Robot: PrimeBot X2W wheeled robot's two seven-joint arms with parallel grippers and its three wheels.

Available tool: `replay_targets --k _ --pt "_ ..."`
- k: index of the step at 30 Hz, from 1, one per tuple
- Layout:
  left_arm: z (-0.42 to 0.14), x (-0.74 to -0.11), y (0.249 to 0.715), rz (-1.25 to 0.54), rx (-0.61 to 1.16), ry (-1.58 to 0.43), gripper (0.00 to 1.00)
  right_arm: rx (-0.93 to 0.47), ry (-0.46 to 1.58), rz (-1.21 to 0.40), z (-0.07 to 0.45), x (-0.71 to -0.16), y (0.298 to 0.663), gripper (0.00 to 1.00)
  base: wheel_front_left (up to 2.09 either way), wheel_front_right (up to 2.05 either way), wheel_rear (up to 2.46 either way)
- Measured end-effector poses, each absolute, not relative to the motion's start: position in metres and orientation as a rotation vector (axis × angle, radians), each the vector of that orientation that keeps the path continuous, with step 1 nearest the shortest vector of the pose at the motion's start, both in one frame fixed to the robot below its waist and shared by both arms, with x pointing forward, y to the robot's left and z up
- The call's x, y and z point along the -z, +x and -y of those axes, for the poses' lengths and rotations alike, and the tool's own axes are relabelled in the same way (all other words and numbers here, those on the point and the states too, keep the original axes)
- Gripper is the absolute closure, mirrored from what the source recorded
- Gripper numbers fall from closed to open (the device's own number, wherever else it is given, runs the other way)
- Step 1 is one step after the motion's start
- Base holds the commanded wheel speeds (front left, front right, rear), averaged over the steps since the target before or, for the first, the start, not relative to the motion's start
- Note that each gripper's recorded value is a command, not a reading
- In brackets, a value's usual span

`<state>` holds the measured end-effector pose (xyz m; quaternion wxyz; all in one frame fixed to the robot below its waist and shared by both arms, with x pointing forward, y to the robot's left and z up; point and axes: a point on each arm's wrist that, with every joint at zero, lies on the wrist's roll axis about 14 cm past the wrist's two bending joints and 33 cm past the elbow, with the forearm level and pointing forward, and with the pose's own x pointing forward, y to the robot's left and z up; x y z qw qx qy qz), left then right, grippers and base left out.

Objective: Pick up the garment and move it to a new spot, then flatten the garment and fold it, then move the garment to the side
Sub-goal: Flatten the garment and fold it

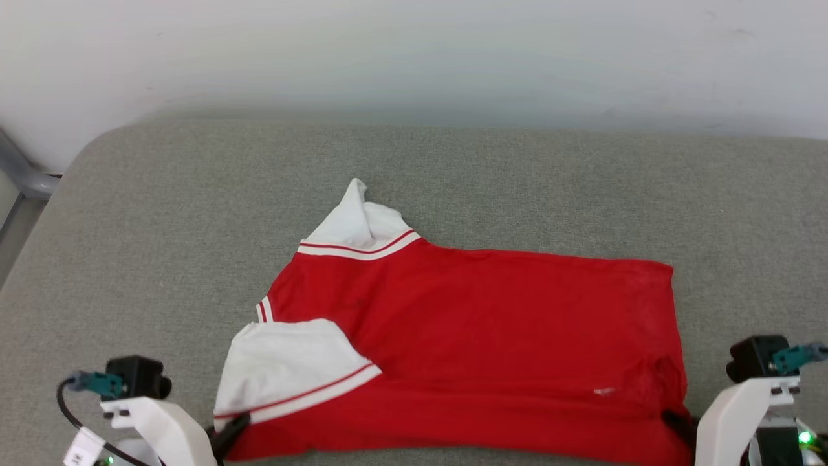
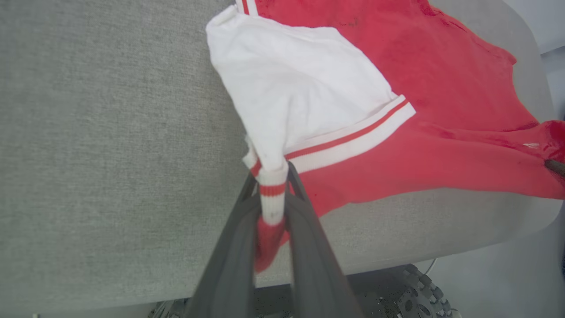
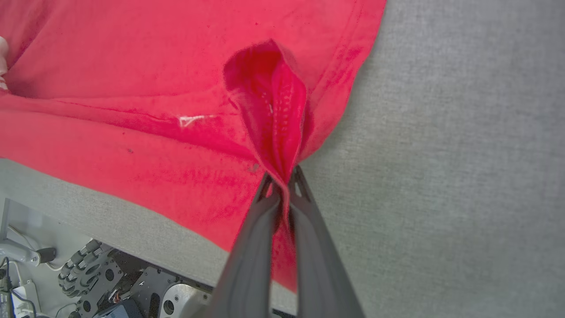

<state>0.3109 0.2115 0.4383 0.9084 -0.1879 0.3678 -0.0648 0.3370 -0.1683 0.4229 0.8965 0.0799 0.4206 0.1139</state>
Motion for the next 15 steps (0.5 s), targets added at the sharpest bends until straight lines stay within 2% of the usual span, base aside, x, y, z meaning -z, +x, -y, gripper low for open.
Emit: replay_targets --k 6,7,8,9,10,11,12,15 --pt "-0.202 -0.411 0.296 -0.837 0.116 -0.444 1.00 -0.208 0.188 -0.942 0.170 -0.400 0.319 1.00 0.00 0.00 0.00" --pt "-0.202 -0.408 0.296 -0.837 0.112 -0.457 1.00 -0.204 0.192 -0.957 0.170 -0.395 0.317 0.85 0.00 0.00 0.00" --pt "-0.198 -0.405 0.297 -0.840 0.117 -0.473 0.94 -0.202 0.198 -0.962 0.169 -0.391 0.316 0.58 0.00 0.00 0.00" --pt "-0.196 -0.402 0.298 -0.842 0.120 -0.479 0.81 -0.202 0.209 -0.950 0.168 -0.390 0.317 0.00 0.00 0.00 0.00" --pt "-0.196 -0.401 0.300 -0.836 0.115 -0.483 0.56 -0.204 0.216 -0.943 0.166 -0.389 0.317 0.00 0.00 0.00 0.00" --pt "-0.197 -0.400 0.301 -0.833 0.113 -0.482 0.09 -0.204 0.218 -0.929 0.165 -0.388 0.319 0.00 0.00 0.00 0.00" --pt "-0.198 -0.400 0.303 -0.827 0.111 -0.481 0.00 -0.201 0.224 -0.896 0.165 -0.390 0.322 0.00 0.00 0.00 0.00" --pt "-0.202 -0.404 0.311 -0.784 0.105 -0.456 0.00 -0.195 0.221 -0.766 0.164 -0.405 0.338 0.00 0.00 0.00 0.00"
